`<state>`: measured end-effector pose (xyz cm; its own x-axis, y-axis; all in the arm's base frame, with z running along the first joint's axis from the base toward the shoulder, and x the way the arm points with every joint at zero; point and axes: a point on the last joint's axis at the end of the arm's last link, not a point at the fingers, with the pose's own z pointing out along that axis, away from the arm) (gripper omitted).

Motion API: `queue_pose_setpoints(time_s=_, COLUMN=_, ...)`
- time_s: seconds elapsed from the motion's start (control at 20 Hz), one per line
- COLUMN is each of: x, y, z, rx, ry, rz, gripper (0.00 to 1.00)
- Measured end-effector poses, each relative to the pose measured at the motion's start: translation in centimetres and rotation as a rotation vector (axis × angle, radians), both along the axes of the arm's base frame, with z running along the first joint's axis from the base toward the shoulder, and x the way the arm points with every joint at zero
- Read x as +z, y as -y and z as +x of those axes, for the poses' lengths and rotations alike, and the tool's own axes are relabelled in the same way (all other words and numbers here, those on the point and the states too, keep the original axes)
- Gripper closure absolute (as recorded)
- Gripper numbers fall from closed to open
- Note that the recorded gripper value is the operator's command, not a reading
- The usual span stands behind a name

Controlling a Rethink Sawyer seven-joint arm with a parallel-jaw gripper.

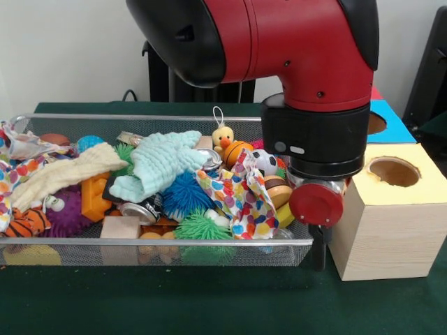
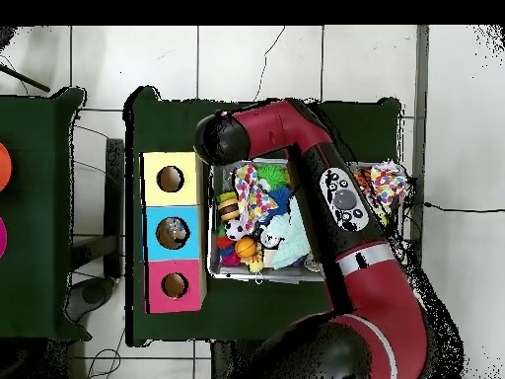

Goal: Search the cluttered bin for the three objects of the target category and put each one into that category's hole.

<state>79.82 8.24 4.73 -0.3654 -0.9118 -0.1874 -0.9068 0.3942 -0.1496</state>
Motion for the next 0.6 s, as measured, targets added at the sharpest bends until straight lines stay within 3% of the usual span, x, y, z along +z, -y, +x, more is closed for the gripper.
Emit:
queue_pose_setpoints(time_s=0.3, x=0.7, y=0.5, z=-0.2, rx=0.000, ry=-0.001, rz=-0.002, gripper=0.00)
queue_pose_setpoints(time_s=0.6, x=1.8, y=1.8, z=-2.6, rx=0.021, ry=-0.029, rz=0.004, gripper=0.00)
